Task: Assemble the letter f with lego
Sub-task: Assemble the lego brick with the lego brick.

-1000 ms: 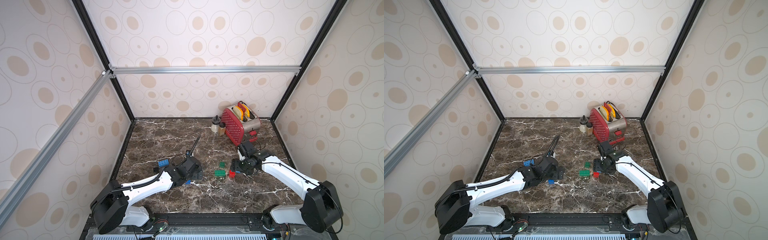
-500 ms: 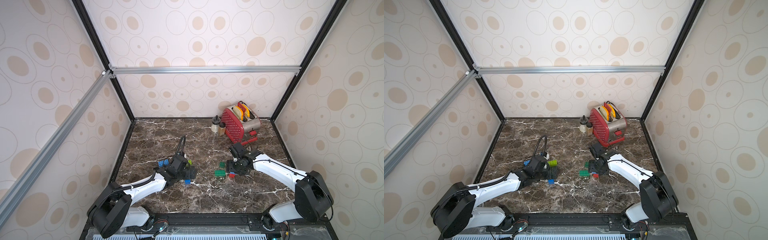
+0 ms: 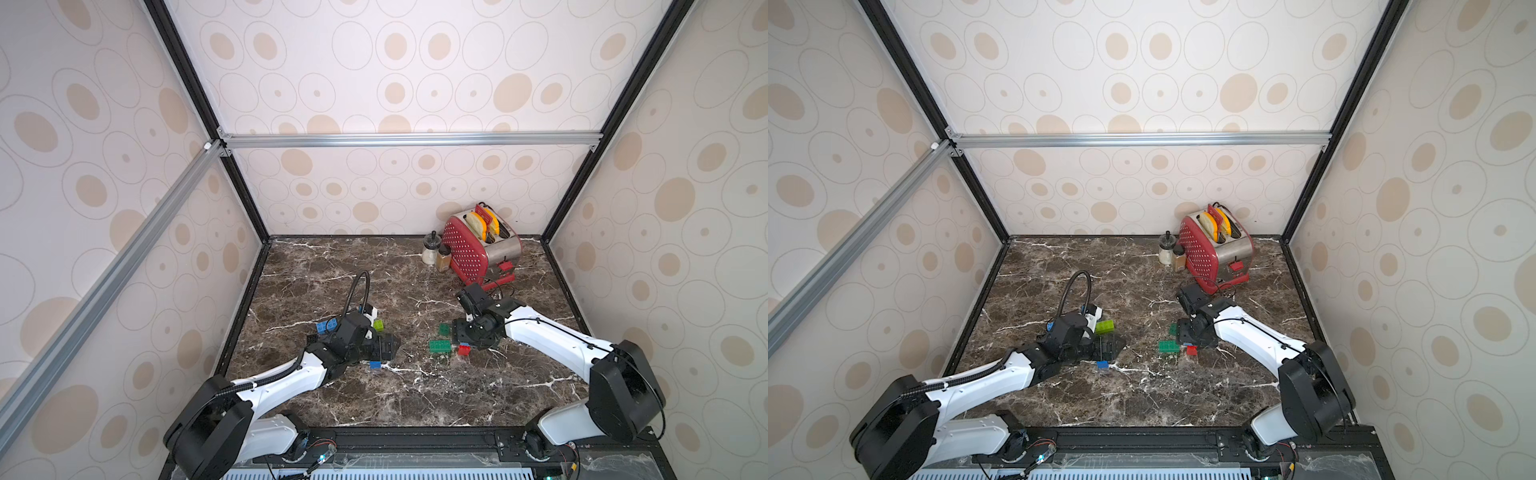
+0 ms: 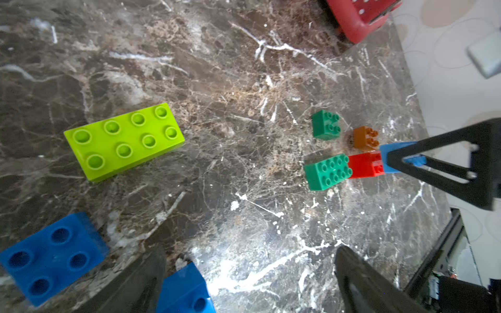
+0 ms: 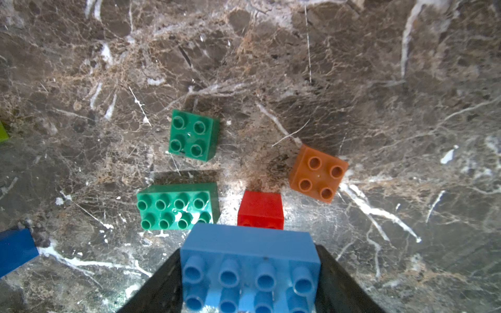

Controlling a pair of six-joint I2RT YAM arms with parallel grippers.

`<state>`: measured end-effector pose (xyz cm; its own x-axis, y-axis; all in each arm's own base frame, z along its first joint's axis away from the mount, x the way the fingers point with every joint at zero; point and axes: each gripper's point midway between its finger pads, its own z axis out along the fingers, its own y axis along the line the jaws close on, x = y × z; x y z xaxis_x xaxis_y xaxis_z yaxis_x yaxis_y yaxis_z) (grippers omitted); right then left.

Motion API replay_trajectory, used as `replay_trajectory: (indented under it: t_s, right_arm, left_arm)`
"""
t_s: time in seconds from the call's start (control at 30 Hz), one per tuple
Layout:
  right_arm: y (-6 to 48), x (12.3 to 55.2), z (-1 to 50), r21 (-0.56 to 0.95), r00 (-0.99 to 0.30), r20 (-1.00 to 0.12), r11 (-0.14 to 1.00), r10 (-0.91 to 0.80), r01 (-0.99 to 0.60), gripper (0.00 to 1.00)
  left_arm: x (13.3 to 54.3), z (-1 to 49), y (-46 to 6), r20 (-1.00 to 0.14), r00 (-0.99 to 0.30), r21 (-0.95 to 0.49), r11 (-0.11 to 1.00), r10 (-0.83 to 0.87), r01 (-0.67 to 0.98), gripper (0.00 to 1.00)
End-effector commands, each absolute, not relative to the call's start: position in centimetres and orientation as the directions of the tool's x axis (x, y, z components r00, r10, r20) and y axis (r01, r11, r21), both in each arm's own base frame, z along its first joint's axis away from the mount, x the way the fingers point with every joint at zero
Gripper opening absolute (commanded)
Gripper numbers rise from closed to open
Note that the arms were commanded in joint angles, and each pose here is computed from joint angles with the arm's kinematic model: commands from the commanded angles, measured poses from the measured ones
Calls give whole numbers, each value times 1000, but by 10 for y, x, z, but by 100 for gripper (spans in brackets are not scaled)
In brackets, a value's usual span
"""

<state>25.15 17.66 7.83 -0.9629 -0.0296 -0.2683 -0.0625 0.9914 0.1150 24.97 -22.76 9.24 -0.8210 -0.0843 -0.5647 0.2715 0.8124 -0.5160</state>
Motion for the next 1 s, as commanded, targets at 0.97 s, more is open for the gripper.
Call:
replay_trajectory:
  t_s: [0.97]
  right_arm:
    - [166, 249, 66, 118, -961, -277, 992, -9, -44, 73]
  left_arm:
    - [249, 133, -233, -659, -743, -554, 743, -116, 376, 99]
